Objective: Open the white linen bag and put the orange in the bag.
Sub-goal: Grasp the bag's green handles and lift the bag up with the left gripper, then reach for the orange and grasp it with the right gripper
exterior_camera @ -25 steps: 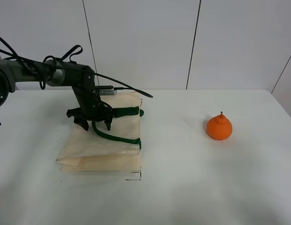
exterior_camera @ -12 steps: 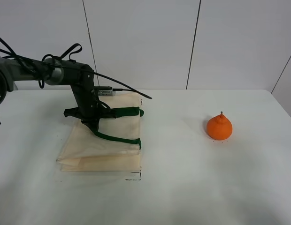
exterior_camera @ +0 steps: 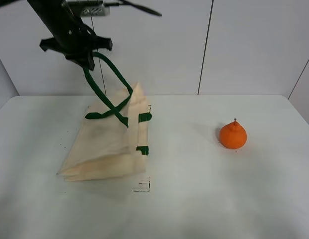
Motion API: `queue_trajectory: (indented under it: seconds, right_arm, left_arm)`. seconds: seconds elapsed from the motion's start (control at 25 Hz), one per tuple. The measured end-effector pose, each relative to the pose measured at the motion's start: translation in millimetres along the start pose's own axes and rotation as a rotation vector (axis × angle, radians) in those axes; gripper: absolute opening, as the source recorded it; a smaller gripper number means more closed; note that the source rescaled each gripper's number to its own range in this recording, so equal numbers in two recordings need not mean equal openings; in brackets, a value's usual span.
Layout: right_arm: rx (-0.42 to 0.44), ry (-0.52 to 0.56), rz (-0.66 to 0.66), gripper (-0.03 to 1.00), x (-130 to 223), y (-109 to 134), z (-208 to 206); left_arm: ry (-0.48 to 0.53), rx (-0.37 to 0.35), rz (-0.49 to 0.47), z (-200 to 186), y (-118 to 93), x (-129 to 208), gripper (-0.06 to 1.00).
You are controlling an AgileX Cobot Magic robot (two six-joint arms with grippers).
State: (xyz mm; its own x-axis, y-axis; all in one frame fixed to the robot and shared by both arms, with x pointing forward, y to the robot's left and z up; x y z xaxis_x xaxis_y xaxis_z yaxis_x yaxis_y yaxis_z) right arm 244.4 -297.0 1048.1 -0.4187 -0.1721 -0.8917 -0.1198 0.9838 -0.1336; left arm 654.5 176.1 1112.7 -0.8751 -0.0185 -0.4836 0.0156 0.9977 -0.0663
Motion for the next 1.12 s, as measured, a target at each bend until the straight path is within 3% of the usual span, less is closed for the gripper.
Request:
queue_trajectory:
  seconds: [0.24,0.48,0.76,0.92,1.12]
  right_arm:
    - [0.019,0.021,0.027,1.0,-2,-3,3]
    - [-0.01,0.201,0.072,1.0,-46,-9,54]
    - [-0.09,0.5,0.132,1.0,-116,-16,186]
    - [-0.135,0.654,0.119,1.0,-134,-18,276]
    - [-0.181,0.829,0.102,1.0,-124,-16,365]
  left_arm:
    - [-0.118,0.036,0.027,-69,-4,-13,0.0]
    - [-0.138,0.053,0.046,-79,-9,-12,0.0]
    - [-0.138,0.054,0.046,-79,-9,-12,0.0]
    - [-0.138,0.054,0.046,-79,-9,-12,0.0]
    - [-0.138,0.055,0.046,-79,-9,-12,0.0]
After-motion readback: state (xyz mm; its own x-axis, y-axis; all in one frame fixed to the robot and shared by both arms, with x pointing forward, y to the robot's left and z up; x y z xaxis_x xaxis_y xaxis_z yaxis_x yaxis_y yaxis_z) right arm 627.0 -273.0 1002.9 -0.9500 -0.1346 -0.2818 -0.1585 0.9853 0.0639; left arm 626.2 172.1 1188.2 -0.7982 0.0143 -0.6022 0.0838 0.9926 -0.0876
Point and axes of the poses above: a point on each arm's last joint axis where the gripper is mounted, z pointing out along that axis toward the gripper, y along the wrist's bending axis when the last joint is at zero, x = y × z, the point moved 1 cm from there along z, pointing out along that axis toward the gripper, and after that the axes turned 6 degrees about -z, right-handed, at the moved point
